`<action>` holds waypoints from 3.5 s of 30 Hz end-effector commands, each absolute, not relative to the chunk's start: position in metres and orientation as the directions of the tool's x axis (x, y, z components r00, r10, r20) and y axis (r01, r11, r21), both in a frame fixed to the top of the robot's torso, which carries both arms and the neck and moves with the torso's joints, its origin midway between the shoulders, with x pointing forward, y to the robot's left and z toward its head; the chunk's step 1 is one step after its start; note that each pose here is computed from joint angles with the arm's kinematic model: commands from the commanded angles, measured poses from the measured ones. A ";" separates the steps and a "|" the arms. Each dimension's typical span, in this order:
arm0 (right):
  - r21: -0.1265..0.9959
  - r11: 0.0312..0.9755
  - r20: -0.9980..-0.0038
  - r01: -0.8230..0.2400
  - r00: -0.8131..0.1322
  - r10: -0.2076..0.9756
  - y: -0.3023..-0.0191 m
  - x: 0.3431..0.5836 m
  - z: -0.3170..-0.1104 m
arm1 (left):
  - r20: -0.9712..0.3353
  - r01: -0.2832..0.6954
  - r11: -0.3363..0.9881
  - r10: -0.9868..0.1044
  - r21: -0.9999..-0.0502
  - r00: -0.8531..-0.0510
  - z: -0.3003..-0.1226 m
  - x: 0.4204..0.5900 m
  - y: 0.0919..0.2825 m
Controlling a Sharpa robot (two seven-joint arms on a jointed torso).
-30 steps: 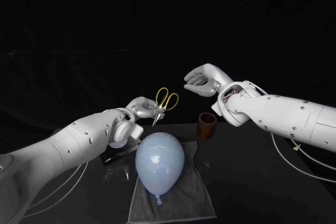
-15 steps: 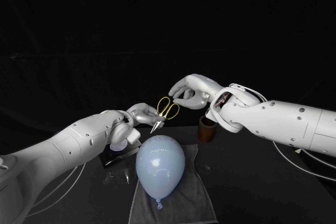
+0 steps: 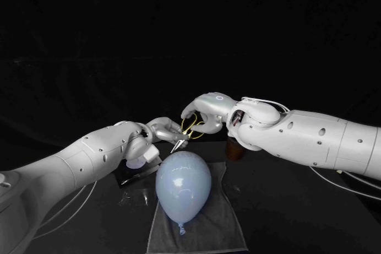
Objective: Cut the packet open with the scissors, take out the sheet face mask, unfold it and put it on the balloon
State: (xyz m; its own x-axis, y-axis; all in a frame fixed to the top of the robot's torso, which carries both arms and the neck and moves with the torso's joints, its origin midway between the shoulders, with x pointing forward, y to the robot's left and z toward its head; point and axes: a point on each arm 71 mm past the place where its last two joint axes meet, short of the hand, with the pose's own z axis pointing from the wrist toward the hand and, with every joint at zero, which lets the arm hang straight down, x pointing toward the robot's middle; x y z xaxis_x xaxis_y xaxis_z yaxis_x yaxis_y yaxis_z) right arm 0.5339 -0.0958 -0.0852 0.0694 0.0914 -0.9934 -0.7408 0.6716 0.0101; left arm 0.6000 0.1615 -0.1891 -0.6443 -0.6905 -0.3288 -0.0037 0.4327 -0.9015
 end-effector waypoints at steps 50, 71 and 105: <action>-0.273 0.740 -0.961 -0.615 0.208 -0.182 -0.084 0.546 -0.126 | -0.372 0.046 0.468 -0.637 -0.883 -0.675 -0.183 0.595 0.153; -0.284 0.747 -0.959 -0.601 0.163 -0.234 -0.090 0.553 -0.135 | -0.369 0.059 0.450 -0.642 -0.891 -0.672 -0.178 0.592 0.146; -0.260 0.778 -0.960 -0.571 0.066 -0.273 -0.086 0.555 -0.161 | -0.395 0.111 0.435 -0.645 -0.894 -0.654 -0.154 0.598 0.128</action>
